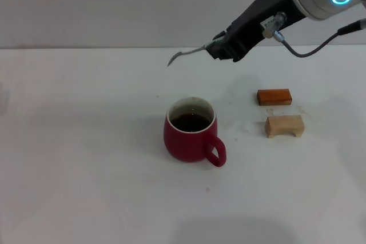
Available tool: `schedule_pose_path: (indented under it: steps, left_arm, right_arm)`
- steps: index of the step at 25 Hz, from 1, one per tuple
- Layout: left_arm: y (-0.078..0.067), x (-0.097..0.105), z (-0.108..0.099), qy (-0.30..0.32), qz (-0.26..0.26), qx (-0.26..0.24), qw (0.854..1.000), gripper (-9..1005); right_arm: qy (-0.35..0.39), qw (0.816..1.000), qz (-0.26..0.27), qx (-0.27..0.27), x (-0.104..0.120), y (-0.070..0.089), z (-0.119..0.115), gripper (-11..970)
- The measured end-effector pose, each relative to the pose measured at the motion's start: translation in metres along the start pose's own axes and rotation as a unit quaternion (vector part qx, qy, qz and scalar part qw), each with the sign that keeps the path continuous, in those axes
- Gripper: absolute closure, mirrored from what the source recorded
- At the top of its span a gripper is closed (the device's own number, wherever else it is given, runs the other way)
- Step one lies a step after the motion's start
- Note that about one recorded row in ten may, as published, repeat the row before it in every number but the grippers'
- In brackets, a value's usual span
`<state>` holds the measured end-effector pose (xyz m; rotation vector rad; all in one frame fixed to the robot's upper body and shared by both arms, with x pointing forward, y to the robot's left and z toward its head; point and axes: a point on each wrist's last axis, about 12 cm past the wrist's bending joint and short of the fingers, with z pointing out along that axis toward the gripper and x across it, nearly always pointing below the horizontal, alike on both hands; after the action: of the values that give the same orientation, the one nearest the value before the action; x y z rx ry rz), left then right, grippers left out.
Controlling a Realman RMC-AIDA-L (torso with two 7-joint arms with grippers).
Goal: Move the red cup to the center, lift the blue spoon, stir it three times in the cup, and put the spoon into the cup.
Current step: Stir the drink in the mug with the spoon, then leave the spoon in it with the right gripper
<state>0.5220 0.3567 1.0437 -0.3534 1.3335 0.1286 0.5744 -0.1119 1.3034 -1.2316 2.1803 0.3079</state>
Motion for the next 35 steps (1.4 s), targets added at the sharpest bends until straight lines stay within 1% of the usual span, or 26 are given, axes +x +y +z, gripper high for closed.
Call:
schedule_pose_path:
  steps: [6, 10, 15, 21, 29, 35]
  left_arm:
    - [-0.001, 0.0, 0.001, 0.0, 0.0, 0.0, 1.0, 134]
    - [-0.001, 0.0, 0.001, 0.0, 0.0, 0.0, 1.0, 134]
    - [-0.002, 0.0, 0.004, 0.0, -0.002, -0.002, 1.0, 134]
    - [-0.004, -0.001, 0.006, -0.002, -0.002, -0.002, 1.0, 134]
    - [-0.007, -0.002, 0.009, -0.002, -0.004, 0.0, 1.0, 134]
    - [-0.01, -0.002, 0.012, -0.002, -0.004, 0.003, 1.0, 134]
  right_arm:
    - [0.039, 0.999, -0.014, -0.035, -0.017, -0.008, 0.003, 791]
    - [0.053, 0.997, -0.019, -0.043, -0.022, -0.011, 0.004, 790]
    - [0.08, 0.995, -0.022, -0.056, -0.028, -0.015, 0.013, 789]
    - [0.115, 0.991, -0.025, -0.069, -0.031, -0.02, 0.03, 788]
    - [0.142, 0.988, -0.032, -0.059, -0.032, -0.027, 0.044, 786]
    - [0.16, 0.985, -0.037, -0.062, -0.029, -0.027, 0.053, 784]
